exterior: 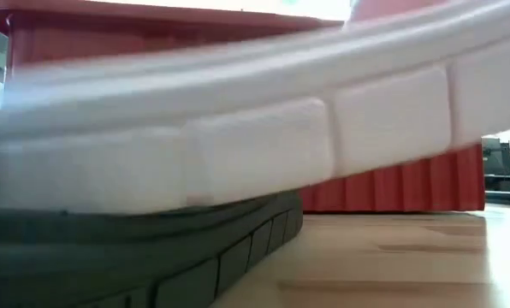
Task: Pick and place slides into bin
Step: Put the pink slipper into the red bin
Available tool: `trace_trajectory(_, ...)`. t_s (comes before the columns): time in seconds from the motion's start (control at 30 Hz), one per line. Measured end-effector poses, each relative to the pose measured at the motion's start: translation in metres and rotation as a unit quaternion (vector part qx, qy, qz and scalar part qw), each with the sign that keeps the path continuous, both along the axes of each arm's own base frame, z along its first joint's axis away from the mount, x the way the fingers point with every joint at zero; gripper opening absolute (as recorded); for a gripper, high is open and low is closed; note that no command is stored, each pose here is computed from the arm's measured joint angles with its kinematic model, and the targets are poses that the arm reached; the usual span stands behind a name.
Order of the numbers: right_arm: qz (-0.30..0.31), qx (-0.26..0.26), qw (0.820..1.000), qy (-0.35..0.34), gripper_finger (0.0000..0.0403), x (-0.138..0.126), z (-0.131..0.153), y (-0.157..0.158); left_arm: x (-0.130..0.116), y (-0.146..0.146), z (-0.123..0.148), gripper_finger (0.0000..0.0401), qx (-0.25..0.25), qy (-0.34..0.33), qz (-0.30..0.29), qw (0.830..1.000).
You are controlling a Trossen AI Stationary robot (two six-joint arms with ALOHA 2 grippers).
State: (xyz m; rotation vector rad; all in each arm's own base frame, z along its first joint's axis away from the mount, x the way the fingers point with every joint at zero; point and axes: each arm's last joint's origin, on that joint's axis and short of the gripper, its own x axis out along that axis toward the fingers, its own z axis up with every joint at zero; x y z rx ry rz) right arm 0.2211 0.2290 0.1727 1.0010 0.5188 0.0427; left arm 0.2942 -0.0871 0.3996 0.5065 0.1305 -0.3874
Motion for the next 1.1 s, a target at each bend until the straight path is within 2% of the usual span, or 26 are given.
trace_trajectory(0.13,0.022,-0.038,0.999,-0.022,0.0000,-0.009,0.026,-0.010,-0.007,0.002,0.025,0.0182,0.006,-0.002,-0.001,1.000)
trace_trajectory(0.3,0.073,-0.062,0.993,-0.071,0.0000,-0.015,0.061,-0.026,-0.019,0.005,0.051,0.0182,0.017,0.006,-0.005,1.000)
trace_trajectory(0.43,0.094,-0.087,0.985,-0.116,0.0000,-0.018,0.085,-0.043,-0.028,0.008,0.062,0.0182,0.025,0.027,0.000,0.999)
trace_trajectory(0.63,0.106,-0.177,0.970,-0.131,0.0000,-0.010,0.139,-0.073,-0.038,0.014,0.074,0.0182,0.069,0.038,0.033,0.996)
trace_trajectory(0.83,0.089,-0.321,0.938,-0.095,0.0000,-0.002,0.213,-0.115,-0.045,0.024,0.088,0.0182,0.156,0.015,0.087,0.984)
trace_trajectory(0.97,0.058,-0.408,0.908,-0.078,0.0000,-0.002,0.259,-0.149,-0.047,0.044,0.095,0.0182,0.192,0.015,0.122,0.974)
trace_trajectory(1.1,0.035,-0.467,0.882,-0.046,0.0000,-0.006,0.293,-0.186,-0.045,0.075,0.094,0.0182,0.248,0.033,0.165,0.954)
